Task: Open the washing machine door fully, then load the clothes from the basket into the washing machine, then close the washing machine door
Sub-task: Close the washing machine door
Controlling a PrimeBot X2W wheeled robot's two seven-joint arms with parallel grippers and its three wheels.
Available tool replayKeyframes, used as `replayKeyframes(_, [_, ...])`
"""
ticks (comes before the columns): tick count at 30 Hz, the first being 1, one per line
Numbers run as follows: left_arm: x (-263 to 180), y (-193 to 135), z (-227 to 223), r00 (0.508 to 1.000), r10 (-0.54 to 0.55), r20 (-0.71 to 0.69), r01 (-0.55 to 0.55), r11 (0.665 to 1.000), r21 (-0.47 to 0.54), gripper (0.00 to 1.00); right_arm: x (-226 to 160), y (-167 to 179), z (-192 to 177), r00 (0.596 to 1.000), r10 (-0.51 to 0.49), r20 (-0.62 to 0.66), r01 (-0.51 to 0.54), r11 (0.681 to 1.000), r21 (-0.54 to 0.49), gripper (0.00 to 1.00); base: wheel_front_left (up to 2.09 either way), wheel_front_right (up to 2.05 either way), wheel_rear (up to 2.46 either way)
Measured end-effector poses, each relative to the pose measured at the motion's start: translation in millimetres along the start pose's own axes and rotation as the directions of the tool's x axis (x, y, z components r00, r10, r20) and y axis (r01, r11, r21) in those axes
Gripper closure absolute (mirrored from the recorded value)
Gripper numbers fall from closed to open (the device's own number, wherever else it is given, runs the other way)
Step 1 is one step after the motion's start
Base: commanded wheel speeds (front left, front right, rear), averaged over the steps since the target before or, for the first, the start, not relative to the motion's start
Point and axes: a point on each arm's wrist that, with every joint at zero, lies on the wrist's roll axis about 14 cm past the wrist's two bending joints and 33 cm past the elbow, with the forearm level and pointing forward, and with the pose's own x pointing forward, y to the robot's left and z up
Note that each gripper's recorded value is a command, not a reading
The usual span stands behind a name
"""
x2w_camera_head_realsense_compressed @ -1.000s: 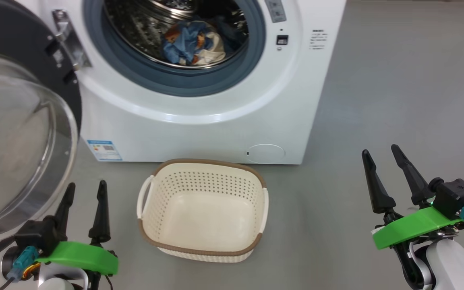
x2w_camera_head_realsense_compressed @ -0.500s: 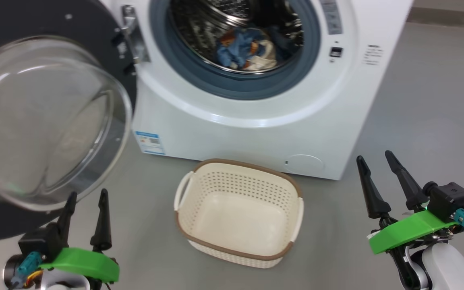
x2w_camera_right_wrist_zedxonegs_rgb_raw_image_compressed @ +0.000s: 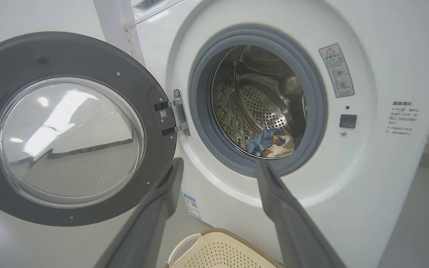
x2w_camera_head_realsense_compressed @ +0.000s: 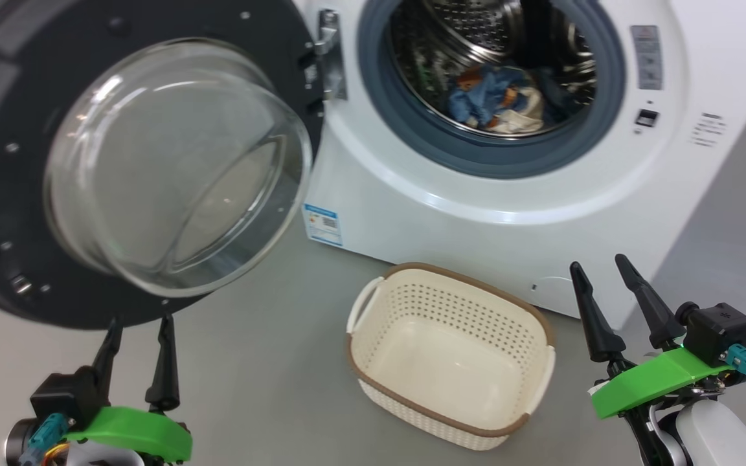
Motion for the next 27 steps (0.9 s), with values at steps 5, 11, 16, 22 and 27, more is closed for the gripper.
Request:
replayKeyframes(5, [-10.3, 18.8, 11.6, 0.998, 0.054, 0.035, -0.054, 0.999, -0.002, 0.0, 11.5, 18.3, -3.5, 0.999, 0.053, -0.006, -0.053, 0.999, 0.008, 0.0, 0.0, 0.0, 0.0])
replayKeyframes(11, [-21.8, 39.6, 19.1, 0.991, 0.118, 0.057, -0.119, 0.993, -0.001, 0.0, 22.5, 36.2, -10.2, 0.994, 0.104, -0.018, -0.104, 0.994, 0.022, 0.0, 0.0, 0.0, 0.0])
replayKeyframes(16, [-31.6, 51.9, 19.6, 0.986, 0.157, 0.059, -0.157, 0.988, -0.001, 0.0, 29.4, 47.9, -15.7, 0.99, 0.138, -0.029, -0.138, 0.99, 0.032, 0.0, 0.0, 0.0, 0.0])
replayKeyframes(22, [-40.0, 62.8, 16.0, 0.979, 0.196, 0.049, -0.197, 0.981, 0.002, 0.0, 33.4, 57.3, -23.0, 0.985, 0.167, -0.044, -0.165, 0.985, 0.043, 0.0, 0.0, 0.0, 0.0])
replayKeyframes(27, [-40.4, 65.8, 17.4, 0.977, 0.207, 0.052, -0.207, 0.978, 0.002, 0.0, 33.1, 60.3, -28.9, 0.982, 0.177, -0.06, -0.175, 0.984, 0.047, 0.0, 0.0, 0.0, 0.0])
